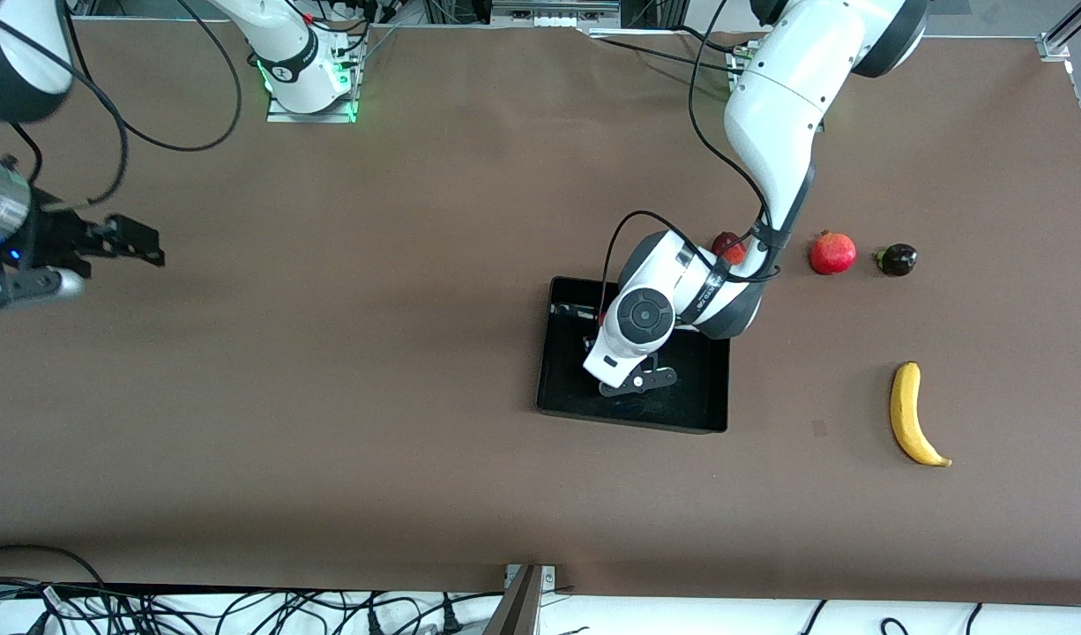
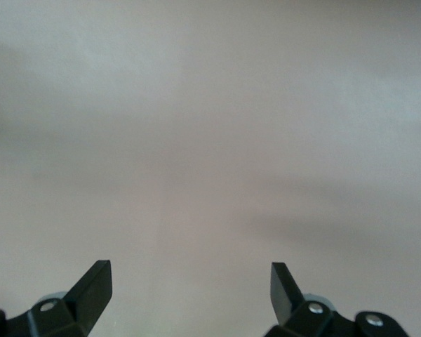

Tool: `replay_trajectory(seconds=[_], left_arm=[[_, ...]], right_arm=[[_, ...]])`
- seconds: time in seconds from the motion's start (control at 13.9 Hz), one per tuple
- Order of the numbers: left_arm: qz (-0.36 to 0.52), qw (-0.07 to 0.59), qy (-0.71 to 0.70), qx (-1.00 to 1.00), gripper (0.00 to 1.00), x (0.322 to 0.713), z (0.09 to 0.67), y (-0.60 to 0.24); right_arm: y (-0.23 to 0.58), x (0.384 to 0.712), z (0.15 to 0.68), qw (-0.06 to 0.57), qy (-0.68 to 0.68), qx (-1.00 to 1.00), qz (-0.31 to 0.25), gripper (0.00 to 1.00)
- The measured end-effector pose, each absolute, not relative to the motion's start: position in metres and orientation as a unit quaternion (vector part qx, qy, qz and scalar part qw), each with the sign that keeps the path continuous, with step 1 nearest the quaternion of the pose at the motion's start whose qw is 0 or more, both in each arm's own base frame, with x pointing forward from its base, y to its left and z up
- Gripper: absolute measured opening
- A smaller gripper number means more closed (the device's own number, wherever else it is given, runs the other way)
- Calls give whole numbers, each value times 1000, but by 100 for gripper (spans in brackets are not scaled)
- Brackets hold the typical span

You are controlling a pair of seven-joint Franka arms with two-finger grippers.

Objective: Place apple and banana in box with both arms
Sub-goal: 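Lower the apple into the box, open the left gripper while the right gripper retracts, then move the left gripper to the yellow banana and grasp it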

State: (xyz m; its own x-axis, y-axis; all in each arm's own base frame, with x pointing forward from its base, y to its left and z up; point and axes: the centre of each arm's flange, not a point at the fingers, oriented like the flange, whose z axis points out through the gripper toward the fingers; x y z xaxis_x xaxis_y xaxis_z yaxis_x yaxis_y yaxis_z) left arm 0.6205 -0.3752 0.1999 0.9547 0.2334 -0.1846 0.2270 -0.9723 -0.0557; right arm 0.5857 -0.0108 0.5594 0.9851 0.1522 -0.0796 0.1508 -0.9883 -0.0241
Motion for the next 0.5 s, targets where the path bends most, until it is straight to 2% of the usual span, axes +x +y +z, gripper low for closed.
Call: replay_trajectory(seconds=[0.22,0.5], left_arm=[[102,32,-140,-984,100,648,260,-346],[83,13,-177,-981,100,692,323,-261]], right_arm=[[-34,564,575,10,-62,-998,26,100],[-43,566,598,5,-55,-998,-2,100]])
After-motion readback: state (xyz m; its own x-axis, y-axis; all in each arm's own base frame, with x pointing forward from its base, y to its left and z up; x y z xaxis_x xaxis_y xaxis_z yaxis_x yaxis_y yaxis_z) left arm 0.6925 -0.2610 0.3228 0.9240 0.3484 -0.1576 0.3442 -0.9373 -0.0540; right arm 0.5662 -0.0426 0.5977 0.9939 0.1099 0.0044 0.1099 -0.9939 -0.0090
